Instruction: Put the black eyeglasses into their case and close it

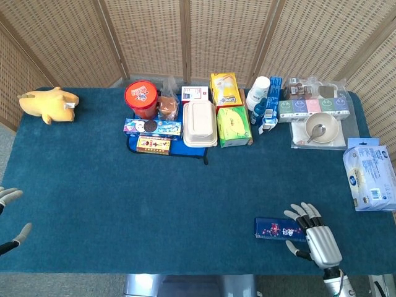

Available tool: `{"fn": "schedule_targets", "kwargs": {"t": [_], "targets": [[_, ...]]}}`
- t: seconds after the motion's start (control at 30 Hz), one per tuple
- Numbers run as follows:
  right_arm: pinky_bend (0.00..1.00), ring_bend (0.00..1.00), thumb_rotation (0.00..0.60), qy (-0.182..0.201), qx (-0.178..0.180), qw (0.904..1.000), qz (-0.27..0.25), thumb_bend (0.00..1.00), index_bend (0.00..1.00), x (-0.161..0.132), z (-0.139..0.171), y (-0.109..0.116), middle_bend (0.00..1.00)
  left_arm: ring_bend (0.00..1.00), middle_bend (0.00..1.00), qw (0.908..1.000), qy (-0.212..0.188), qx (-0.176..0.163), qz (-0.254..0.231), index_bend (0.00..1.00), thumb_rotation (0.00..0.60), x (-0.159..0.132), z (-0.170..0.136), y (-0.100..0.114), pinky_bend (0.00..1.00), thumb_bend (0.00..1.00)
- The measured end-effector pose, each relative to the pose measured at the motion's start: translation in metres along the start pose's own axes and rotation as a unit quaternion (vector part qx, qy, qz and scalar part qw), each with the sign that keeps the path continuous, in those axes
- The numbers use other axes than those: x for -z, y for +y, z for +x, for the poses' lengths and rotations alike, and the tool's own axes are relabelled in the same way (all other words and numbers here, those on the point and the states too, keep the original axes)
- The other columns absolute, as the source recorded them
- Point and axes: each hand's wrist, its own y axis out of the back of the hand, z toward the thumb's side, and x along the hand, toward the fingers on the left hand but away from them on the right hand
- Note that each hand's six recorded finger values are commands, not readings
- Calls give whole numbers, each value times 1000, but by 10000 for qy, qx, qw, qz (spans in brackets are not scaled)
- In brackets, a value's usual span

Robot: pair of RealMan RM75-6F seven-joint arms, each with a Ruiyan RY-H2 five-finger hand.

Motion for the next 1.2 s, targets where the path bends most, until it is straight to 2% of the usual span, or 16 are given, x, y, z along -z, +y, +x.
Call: {"fn": "schedule_targets", "kwargs": {"t": [0.33, 0.73, 0.9, 1.07, 1.2], "targets": [[47, 0, 600, -75, -312, 9994, 93, 279, 98, 3, 0, -14, 62, 155, 244, 10000, 10, -33, 8, 222, 599, 1, 0, 3, 186, 226], [43, 0, 600, -99, -487, 9987, 136, 281, 72, 8, -11, -24, 47, 155, 244, 10000, 23, -48, 8, 222, 599, 3, 0, 4, 184, 227], [43, 0, 600, -68, -595, 9980, 210, 281, 134, 9, -16, -25, 47, 155, 244, 10000, 30, -51, 9, 221, 600, 3, 0, 4, 184, 227], [43, 0, 600, -38, -663, 9974, 278, 280, 249, 8, -21, -21, 50, 155, 244, 10000, 45, -59, 10, 221, 600, 4, -1, 4, 183, 226], [43, 0, 600, -33, -724, 9969, 310, 281, 290, 7, -24, -19, 59, 155, 244, 10000, 46, -52, 16, 221, 600, 5, -1, 4, 183, 226]]}}
